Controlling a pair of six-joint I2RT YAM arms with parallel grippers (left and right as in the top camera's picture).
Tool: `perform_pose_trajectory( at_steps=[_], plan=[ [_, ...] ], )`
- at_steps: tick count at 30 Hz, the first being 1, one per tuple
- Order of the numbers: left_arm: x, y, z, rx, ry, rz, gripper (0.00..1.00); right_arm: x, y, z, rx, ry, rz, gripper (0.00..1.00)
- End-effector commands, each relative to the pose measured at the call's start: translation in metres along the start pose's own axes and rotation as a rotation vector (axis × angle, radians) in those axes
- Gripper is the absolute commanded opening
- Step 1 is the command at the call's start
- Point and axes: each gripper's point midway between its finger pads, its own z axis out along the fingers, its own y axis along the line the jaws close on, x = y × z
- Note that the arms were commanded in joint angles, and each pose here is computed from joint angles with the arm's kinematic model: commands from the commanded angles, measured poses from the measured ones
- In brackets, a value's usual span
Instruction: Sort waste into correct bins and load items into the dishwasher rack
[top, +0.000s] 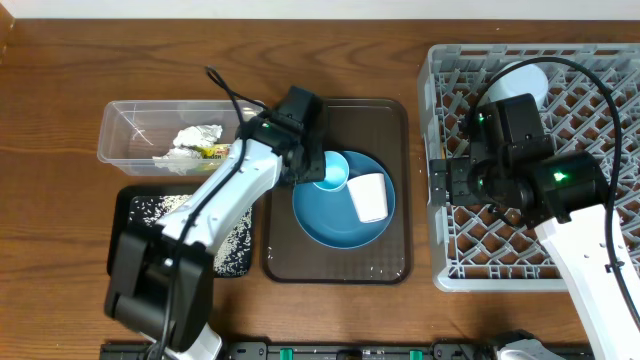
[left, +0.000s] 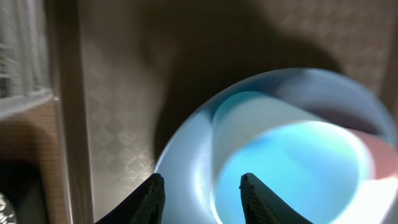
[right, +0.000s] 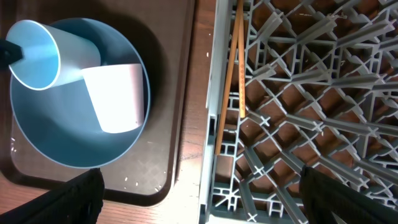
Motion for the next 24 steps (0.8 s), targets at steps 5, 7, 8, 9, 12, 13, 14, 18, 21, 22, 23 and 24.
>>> perform_pose_trajectory(
  at_steps=[5, 7, 8, 9, 12, 13, 14, 18, 21, 22, 23, 24],
  plan=[
    [0.008, 0.005, 0.016, -0.013, 0.047, 0.004, 0.28, -0.001, -0.001, 0.000, 0.003, -0.001, 0.014, 0.99],
    [0.005, 0.003, 0.017, -0.007, 0.034, 0.005, 0.19, -0.001, -0.001, 0.000, 0.003, -0.001, 0.014, 0.99],
    [0.003, 0.002, 0.017, -0.002, 0.026, 0.006, 0.19, -0.001, -0.001, 0.000, 0.003, -0.002, 0.013, 0.99],
    [0.001, 0.001, 0.017, 0.002, 0.019, 0.007, 0.19, -0.001, -0.001, 0.000, 0.003, -0.001, 0.014, 0.99],
    [-0.002, -0.001, 0.017, 0.010, 0.006, 0.005, 0.14, -0.001, -0.001, 0.000, 0.003, -0.001, 0.014, 0.99],
    [-0.002, -0.002, 0.017, 0.012, 0.006, 0.004, 0.10, -0.001, -0.001, 0.000, 0.003, -0.001, 0.014, 0.99],
    [-0.002, -0.002, 0.017, 0.012, 0.008, 0.005, 0.06, -0.001, -0.001, 0.000, 0.003, -0.001, 0.013, 0.99],
    [0.000, 0.000, 0.011, 0.009, 0.012, 0.002, 0.06, -0.001, -0.001, 0.000, 0.003, -0.002, 0.014, 0.99],
    [-0.004, 0.003, -0.003, 0.018, -0.013, -0.011, 0.06, -0.001, -0.001, 0.000, 0.003, -0.001, 0.013, 0.99],
    [-0.007, 0.004, -0.010, 0.024, -0.029, -0.017, 0.06, -0.001, -0.001, 0.000, 0.003, -0.002, 0.013, 0.99],
    [-0.010, 0.006, -0.020, 0.034, -0.051, -0.024, 0.06, -0.001, -0.001, 0.000, 0.003, -0.001, 0.013, 0.99],
    [-0.013, 0.006, -0.031, 0.056, -0.068, -0.028, 0.06, -0.001, -0.001, 0.000, 0.003, -0.001, 0.014, 0.99]
  ],
)
